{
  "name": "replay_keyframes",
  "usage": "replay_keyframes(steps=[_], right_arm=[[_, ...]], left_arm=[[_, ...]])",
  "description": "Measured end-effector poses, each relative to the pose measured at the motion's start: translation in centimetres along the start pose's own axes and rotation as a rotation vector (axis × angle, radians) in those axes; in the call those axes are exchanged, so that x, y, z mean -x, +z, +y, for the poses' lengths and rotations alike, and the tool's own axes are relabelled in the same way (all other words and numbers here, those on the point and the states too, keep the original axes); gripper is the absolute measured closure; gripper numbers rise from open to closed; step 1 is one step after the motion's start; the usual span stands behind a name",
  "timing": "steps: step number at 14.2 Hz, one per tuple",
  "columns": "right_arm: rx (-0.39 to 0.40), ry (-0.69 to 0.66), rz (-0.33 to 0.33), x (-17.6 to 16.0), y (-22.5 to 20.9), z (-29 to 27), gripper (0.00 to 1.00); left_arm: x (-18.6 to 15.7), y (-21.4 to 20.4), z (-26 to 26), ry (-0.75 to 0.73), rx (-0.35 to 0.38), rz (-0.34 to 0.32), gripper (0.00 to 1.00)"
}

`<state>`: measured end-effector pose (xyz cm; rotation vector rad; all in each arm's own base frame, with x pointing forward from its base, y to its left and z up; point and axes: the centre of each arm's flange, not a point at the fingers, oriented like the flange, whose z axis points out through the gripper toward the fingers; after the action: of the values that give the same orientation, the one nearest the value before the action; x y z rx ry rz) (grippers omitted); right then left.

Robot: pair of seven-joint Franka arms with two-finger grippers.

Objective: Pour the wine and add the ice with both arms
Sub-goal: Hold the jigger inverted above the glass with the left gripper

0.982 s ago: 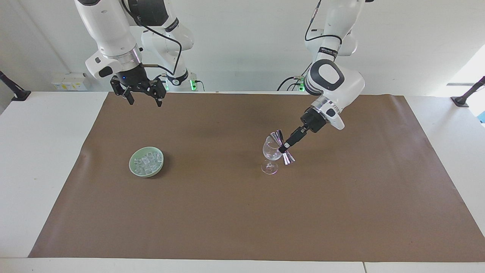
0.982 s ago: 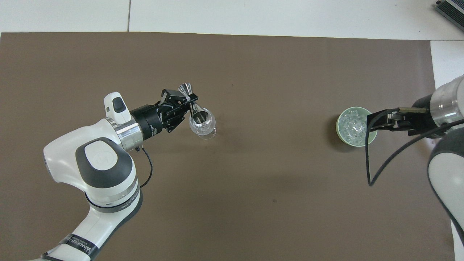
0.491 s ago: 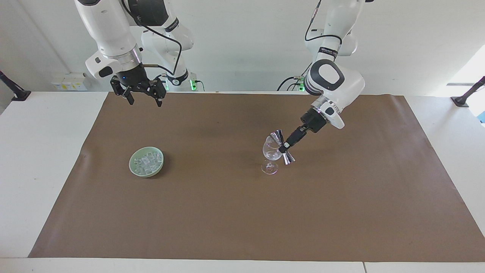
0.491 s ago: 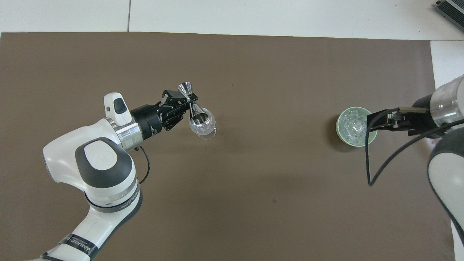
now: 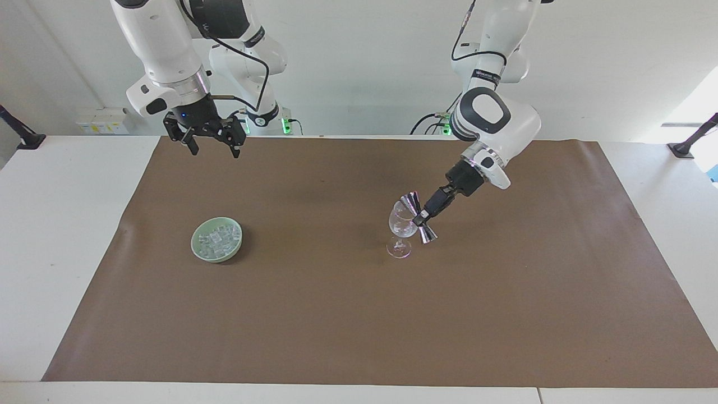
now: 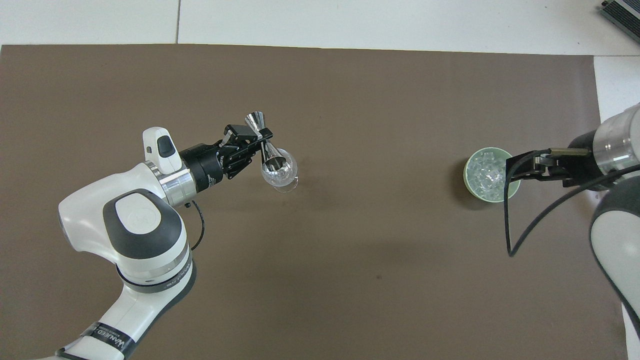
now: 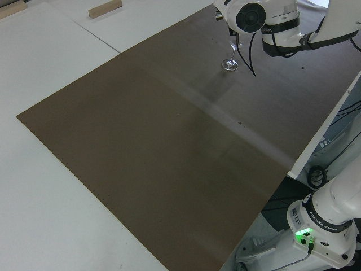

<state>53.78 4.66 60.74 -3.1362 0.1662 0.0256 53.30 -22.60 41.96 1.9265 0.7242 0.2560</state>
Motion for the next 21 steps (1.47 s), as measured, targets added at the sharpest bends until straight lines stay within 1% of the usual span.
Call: replay_keyframes(steps=[5, 15, 21], right_arm=[[0.000, 0.000, 0.000, 0.0, 0.0, 0.0, 0.00], [0.000, 0.000, 0.000, 0.0, 0.0, 0.0, 0.00], [0.000, 0.000, 0.000, 0.0, 0.0, 0.0, 0.00]], left_arm=[[-0.3, -0.2, 0.1, 0.079, 0.003, 0.006, 0.78], [-0.4, -0.1, 1.1, 0.134, 0.018, 0.009, 0.78], [-0.5, 0.1, 0.9, 0.183, 0.012, 0.007, 0.78]])
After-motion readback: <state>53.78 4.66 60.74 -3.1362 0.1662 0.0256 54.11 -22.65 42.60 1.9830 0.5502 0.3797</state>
